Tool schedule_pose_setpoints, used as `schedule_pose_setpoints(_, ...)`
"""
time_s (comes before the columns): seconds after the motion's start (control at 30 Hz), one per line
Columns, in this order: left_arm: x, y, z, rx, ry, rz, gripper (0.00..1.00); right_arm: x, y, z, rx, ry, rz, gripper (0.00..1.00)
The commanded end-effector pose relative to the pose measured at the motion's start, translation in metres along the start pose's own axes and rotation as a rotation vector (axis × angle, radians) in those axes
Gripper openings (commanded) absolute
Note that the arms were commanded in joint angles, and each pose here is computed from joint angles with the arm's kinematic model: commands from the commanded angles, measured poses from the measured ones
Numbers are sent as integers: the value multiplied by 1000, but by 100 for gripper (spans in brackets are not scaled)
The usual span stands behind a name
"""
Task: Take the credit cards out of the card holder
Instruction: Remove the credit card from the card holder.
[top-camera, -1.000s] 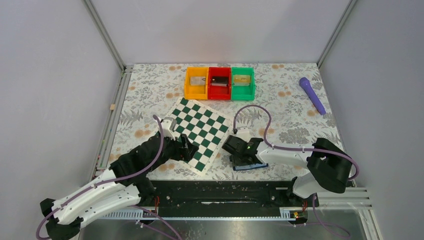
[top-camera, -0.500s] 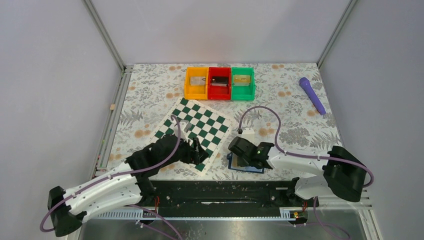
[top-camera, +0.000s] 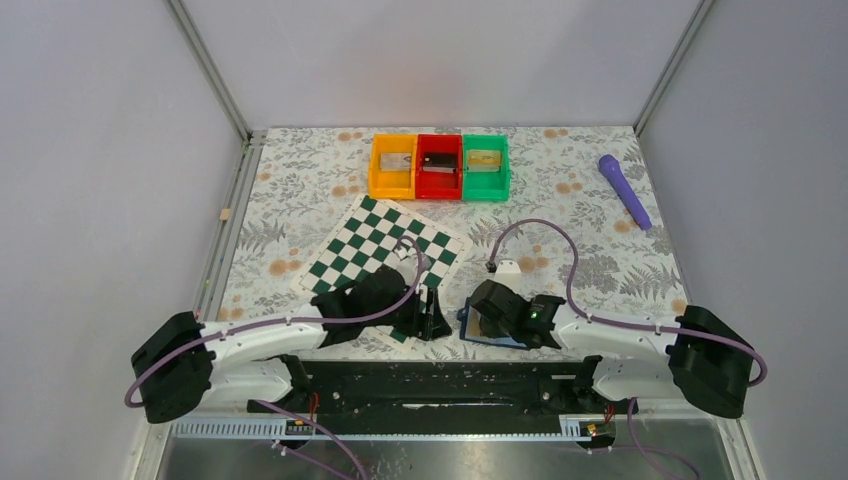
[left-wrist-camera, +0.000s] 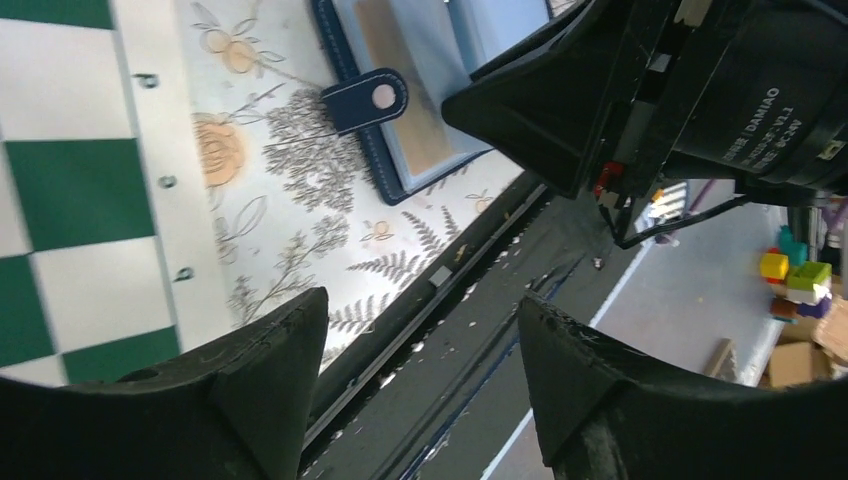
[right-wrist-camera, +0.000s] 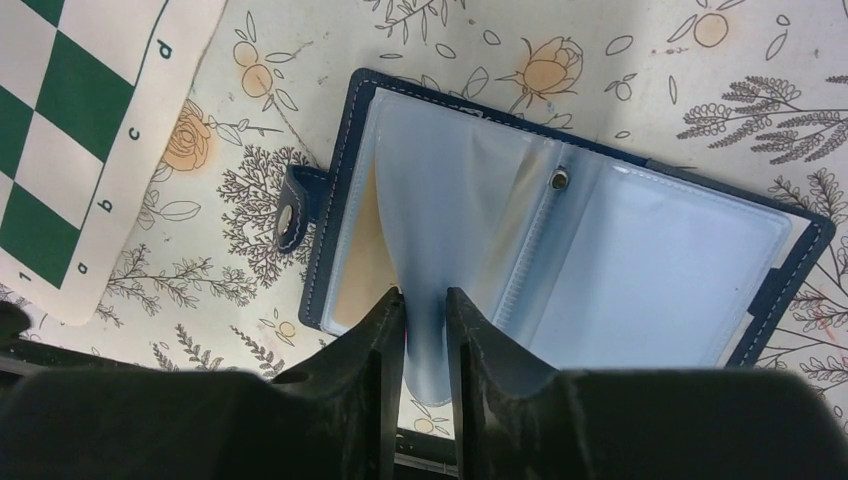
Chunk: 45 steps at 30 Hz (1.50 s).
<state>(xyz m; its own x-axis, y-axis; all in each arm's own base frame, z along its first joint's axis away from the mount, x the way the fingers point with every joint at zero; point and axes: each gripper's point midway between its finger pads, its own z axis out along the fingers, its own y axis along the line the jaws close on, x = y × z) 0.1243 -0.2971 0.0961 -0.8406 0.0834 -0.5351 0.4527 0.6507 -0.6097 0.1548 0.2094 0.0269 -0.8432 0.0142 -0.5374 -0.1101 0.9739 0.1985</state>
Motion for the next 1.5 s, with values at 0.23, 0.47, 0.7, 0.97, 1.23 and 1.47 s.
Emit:
schedule_pose_setpoints(0.23,-37,-66,25,227,-29,12,66,-8,-16,-13,10,-85,52,33)
schedule_pose_setpoints(0.47,-37,-85,45,320,29,4,53,-4,-41,-16,102,-96,70,35)
schedule_pose_setpoints(0.7,-32,-85,65,334,73,-7,49,-9,-50,-27,83,-155,122,36)
schedule_pose_setpoints(0.97,-28,-41,80,114,68,30,50,-9,-55,-32,100,-150,129,49)
schedule_pose_setpoints(1.23,-30,-18,81,-48,55,123,57,-26,-48,-59,73,-165,155,55)
schedule_pose_setpoints(1.47,-29,-13,96,-97,65,171,61,-49,11,-86,-230,-188,225,53)
